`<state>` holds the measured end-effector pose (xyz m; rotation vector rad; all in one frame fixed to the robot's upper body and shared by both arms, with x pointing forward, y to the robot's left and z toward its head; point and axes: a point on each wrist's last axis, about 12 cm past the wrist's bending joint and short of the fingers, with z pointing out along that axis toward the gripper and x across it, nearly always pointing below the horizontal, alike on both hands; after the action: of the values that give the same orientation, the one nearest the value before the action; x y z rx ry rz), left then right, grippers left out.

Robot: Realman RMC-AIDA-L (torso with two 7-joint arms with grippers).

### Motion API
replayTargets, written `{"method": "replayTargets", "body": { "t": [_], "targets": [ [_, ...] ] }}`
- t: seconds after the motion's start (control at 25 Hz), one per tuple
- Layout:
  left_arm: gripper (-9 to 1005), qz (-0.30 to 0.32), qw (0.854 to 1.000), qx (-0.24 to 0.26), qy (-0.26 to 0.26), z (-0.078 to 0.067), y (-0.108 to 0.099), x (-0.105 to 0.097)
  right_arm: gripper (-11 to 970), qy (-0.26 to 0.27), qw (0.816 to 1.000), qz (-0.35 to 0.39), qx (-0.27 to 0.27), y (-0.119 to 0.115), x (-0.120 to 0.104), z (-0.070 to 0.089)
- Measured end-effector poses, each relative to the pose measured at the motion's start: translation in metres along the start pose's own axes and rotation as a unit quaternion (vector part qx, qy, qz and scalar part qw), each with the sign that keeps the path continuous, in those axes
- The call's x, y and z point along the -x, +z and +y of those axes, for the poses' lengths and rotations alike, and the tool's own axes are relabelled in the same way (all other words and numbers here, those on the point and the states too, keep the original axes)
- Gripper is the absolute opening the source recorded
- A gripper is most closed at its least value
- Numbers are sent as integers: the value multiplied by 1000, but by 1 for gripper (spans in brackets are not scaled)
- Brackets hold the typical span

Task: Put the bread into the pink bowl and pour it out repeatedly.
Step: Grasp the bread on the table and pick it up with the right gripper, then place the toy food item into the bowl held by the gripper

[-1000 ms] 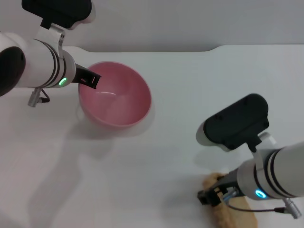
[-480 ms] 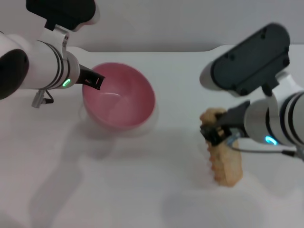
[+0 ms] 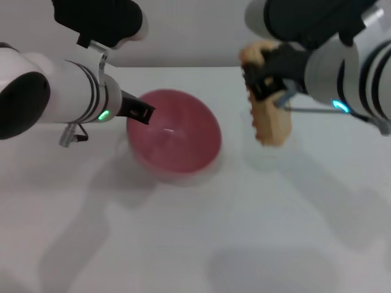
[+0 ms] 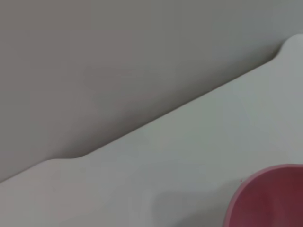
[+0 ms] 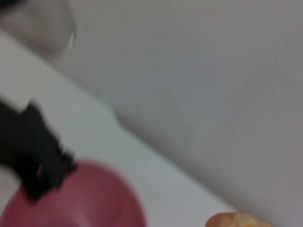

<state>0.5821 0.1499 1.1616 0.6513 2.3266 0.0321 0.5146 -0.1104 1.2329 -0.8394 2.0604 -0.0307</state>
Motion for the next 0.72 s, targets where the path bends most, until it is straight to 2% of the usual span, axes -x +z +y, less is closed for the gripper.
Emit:
{"method": "replayTargets", "body": {
  "t": [0.28,0.4,0.72],
  "targets": [
    [41,-11,1000,-20,5,-11,-3,3,261,-10,998,-65,-7,9,13,-1],
    [41,-16,1000,-25,6,-14,-4,5,212,-14,997,-72,3,16,13,5],
    [41,-23,999,-28,7,-16,-6,9,167,-12,996,-79,36,35,7,19]
  ]
}}
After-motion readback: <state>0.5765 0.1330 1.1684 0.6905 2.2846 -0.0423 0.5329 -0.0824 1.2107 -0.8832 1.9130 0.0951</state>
